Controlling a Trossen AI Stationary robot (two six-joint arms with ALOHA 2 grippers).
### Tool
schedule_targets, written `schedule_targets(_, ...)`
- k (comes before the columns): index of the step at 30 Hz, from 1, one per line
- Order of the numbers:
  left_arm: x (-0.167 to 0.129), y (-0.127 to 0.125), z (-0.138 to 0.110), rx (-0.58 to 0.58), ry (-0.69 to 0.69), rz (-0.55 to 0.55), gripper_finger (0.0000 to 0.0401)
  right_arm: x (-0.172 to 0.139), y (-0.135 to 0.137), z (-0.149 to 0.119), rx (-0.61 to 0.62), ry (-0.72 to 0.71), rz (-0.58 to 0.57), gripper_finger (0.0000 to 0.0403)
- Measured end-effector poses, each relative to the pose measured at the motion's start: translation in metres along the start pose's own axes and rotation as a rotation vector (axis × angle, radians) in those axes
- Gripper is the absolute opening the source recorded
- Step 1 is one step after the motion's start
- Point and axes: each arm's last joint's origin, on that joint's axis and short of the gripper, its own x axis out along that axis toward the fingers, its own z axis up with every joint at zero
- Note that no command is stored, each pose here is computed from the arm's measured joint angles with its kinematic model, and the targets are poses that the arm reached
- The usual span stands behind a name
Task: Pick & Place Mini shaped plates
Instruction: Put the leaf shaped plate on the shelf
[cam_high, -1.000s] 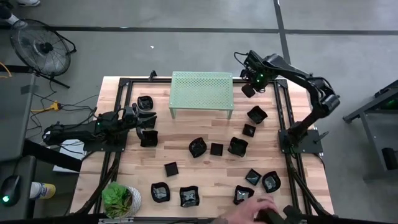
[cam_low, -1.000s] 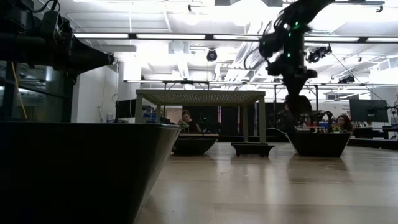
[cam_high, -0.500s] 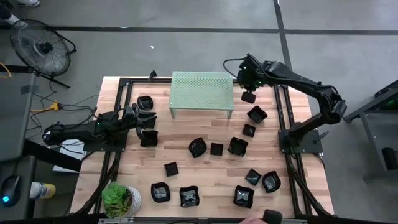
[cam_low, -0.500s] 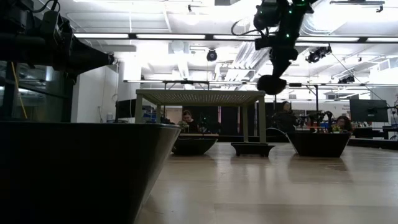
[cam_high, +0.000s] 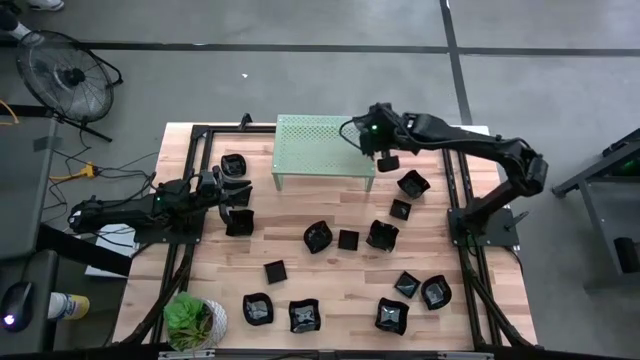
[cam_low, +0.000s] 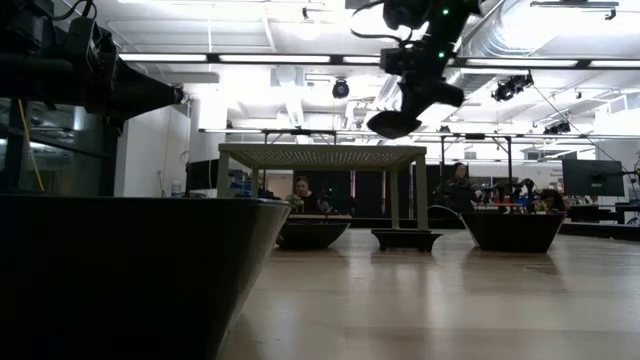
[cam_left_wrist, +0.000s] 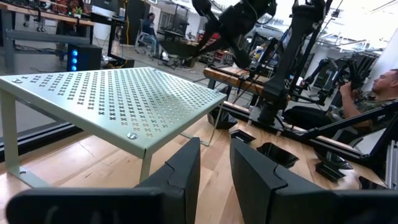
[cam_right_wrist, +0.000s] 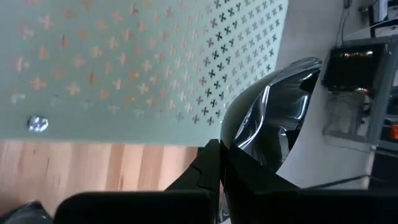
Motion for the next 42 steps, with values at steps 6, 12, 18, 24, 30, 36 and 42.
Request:
schedule_targets(6, 0.000, 0.000, 0.000, 0.000, 0.000, 0.000, 0.0085, 0.003, -0.014, 0.030, 0.082, 0.061, -0.020, 0.0005)
schedule_targets(12, 0.000, 0.000, 0.000, 0.000, 0.000, 0.000, 0.0085, 0.005, -0.020, 0.058, 0.129, 0.092, 0.108, 0.0004)
schedule_targets(18, 0.000, 0.000, 0.000, 0.000, 0.000, 0.000, 0.0085, 0.016, -0.009, 0.071, 0.129, 0.134, 0.189, 0.0006)
schedule_targets(24, 0.000, 0.000, 0.000, 0.000, 0.000, 0.000, 0.0085, 0.025, 0.006, 0.076, 0.080, 0.150, 0.164, 0.0004)
schedule_targets(30, 0.000, 0.000, 0.000, 0.000, -0.001, 0.000, 0.0085, 0.029, 0.016, 0.075, 0.007, 0.192, 0.135, 0.0010)
schedule_targets(36, 0.000, 0.000, 0.000, 0.000, 0.000, 0.000, 0.0085, 0.029, 0.016, 0.074, -0.012, 0.199, 0.141, 0.0002)
schedule_targets(42, 0.000, 0.000, 0.000, 0.000, -0.001, 0.000, 0.0085, 0.029, 0.018, 0.074, -0.028, 0.176, 0.192, 0.0019)
